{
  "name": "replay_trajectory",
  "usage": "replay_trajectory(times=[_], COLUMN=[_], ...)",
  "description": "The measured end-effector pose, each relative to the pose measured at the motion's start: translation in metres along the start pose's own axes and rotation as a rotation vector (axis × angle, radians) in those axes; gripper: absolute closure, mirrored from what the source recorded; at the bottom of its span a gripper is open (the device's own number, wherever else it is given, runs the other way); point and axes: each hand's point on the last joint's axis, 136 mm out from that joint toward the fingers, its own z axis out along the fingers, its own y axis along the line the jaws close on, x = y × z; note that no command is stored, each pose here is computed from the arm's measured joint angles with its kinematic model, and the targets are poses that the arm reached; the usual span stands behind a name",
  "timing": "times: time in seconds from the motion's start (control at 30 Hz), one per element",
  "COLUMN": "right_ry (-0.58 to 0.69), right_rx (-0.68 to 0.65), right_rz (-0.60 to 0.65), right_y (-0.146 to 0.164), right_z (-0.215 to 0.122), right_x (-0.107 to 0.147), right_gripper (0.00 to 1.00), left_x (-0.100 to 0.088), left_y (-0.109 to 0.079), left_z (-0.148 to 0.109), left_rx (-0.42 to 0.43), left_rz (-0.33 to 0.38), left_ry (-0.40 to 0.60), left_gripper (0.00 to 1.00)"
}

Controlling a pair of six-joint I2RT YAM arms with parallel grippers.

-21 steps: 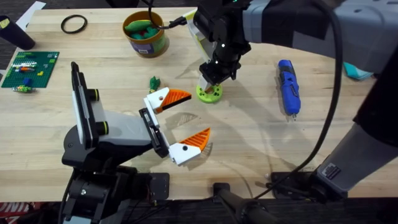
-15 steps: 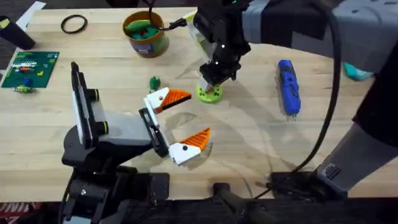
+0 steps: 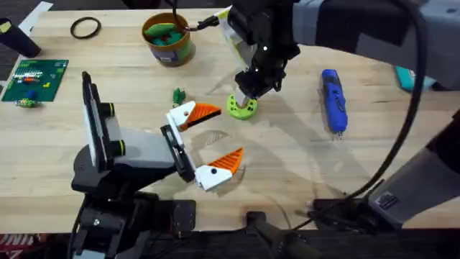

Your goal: Pick up the gripper from the table and insert it into the empty holder that is missing its gripper. Then pick up a screw, insert it into the mounting hole, and use the screwdriver to tighten it. Finally, clean up the table by picking up the vegetable and placing it into the bucket.

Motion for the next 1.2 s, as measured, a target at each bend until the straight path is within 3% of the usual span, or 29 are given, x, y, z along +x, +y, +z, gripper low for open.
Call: replay_trajectory(times=[0.37, 0.67, 1.2], right_ry=[-0.001, 0.03, 0.03], right_rx=[0.065, 0.1, 0.093], right_rz=[-0.08, -0.082, -0.082], right_y=[0.009, 0.001, 0.002], right_z=[0.0, 0.008, 0.02], right_x=[0.0, 0.01, 0.005], right_gripper=[0.716, 0.716, 0.716], left_x=[0.0, 0.0, 0.0], left_y=[0.0, 0.0, 0.0], left_z=[0.0, 0.0, 0.0], left_rx=[0.0, 0.0, 0.0], left_rz=[0.0, 0.0, 0.0], left_ry=[0.0, 0.0, 0.0], left_gripper=[0.014, 0.014, 0.014])
